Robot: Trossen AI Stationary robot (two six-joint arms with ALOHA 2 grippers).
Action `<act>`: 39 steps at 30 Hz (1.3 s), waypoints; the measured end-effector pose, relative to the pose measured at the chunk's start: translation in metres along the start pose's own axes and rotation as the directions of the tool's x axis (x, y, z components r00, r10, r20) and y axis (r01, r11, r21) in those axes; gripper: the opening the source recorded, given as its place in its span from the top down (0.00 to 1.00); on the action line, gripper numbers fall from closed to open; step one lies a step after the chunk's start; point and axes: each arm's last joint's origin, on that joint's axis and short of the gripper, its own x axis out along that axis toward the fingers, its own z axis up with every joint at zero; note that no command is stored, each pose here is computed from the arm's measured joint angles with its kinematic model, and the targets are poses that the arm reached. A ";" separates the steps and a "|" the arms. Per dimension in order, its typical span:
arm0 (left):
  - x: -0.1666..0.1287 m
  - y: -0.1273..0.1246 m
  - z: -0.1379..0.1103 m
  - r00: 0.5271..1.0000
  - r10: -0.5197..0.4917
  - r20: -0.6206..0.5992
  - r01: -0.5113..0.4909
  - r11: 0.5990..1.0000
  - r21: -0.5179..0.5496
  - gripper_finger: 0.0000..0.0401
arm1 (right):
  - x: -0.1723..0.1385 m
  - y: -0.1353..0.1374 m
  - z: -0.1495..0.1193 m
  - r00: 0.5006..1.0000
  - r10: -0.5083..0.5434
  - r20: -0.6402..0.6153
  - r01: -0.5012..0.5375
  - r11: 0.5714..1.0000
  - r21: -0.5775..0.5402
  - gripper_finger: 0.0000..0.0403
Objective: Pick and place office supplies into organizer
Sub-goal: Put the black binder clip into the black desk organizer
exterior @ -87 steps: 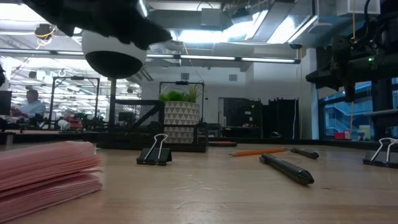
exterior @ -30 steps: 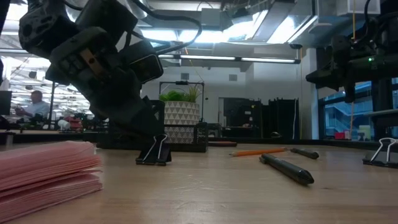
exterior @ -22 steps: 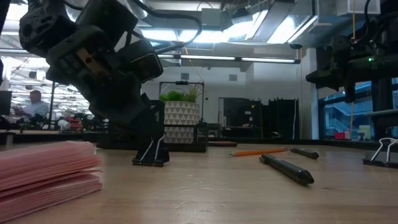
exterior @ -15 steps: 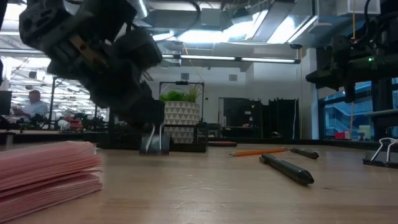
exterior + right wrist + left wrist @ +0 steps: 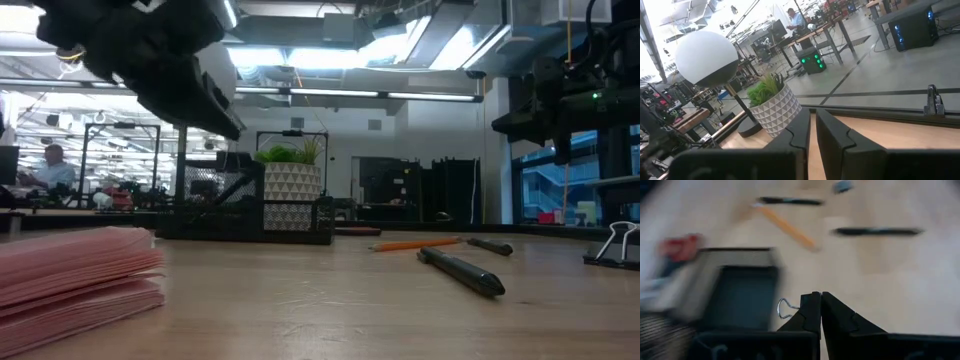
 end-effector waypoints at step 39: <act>0.033 0.004 -0.036 0.924 0.325 -0.202 -0.272 0.929 0.252 0.91 | 0.000 0.000 0.000 1.000 0.000 0.000 0.000 1.000 -0.004 0.91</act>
